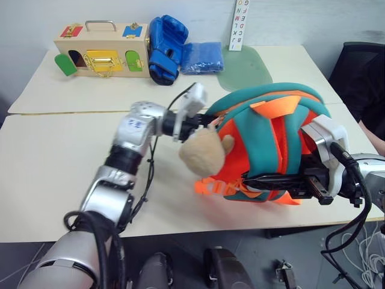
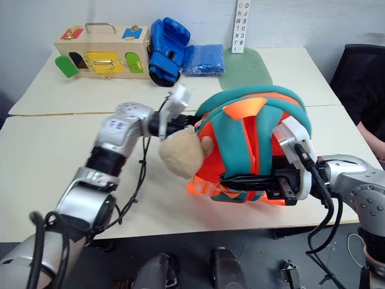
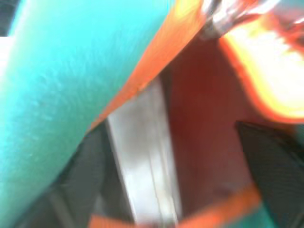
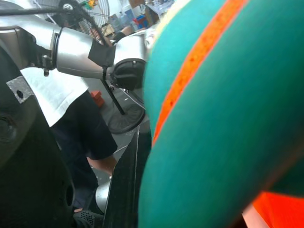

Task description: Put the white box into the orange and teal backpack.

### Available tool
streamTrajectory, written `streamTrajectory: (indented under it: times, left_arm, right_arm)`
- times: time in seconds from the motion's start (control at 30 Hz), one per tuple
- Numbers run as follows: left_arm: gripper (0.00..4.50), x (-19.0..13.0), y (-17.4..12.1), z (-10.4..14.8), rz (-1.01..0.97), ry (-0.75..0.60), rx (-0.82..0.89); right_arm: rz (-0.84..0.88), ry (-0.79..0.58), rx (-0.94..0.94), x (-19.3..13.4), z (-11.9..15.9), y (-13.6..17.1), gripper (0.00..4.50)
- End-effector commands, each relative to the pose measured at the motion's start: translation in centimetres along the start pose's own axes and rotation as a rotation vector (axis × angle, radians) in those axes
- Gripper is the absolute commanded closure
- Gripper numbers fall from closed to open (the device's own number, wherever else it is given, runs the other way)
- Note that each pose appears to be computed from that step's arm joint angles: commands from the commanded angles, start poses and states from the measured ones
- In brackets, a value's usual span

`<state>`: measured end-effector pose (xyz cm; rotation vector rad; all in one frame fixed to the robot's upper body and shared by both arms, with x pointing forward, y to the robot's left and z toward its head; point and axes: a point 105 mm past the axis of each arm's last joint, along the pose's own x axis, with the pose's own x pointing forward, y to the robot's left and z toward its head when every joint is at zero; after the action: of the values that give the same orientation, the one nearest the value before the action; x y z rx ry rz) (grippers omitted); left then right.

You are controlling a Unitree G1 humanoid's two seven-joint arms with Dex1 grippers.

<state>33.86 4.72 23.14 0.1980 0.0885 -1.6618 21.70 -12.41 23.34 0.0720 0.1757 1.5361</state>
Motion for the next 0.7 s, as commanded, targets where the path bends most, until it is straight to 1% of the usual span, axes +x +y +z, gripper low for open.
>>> streamTrajectory:
  times: [0.03,0.13,0.23,0.3,0.37,0.43,0.53,0.63,0.7]
  left_arm:
    - [0.02,-3.2,-1.9,1.9,0.019,-0.005,0.061]
    - [0.02,-5.8,-3.5,2.2,0.061,0.019,0.019]
    - [0.02,-6.9,-5.2,3.6,0.073,-0.025,-0.014]
    - [0.02,-6.5,-5.8,4.7,0.115,-0.057,0.01]
    - [0.02,-5.1,-5.8,5.6,0.168,-0.094,0.034]
    - [0.02,-4.1,-5.9,6.1,0.199,-0.111,0.042]
    - [0.02,-2.2,-5.2,5.1,0.258,-0.056,0.055]
    - [0.02,-1.2,-4.6,3.6,0.28,0.002,0.048]
    - [0.02,-1.2,-3.9,2.6,0.313,0.047,0.055]
  right_arm:
    - [-0.004,-0.02,-0.04,0.0,0.6,0.0,4.5]
    - [-0.014,-0.018,-0.037,0.1,0.3,-0.6,4.5]
    - [-0.021,-0.019,-0.036,0.3,0.1,-1.0,4.5]
    - [-0.023,-0.022,-0.036,0.4,0.1,-1.1,4.5]
    - [-0.022,-0.031,-0.032,0.5,0.1,-1.1,4.5]
    - [-0.021,-0.035,-0.029,0.6,0.2,-1.2,4.5]
    - [-0.019,-0.036,-0.028,0.6,0.2,-1.2,4.5]
    - [-0.02,-0.041,-0.026,0.6,0.3,-1.3,4.5]
    - [-0.022,-0.041,-0.027,0.6,0.4,-1.3,4.5]
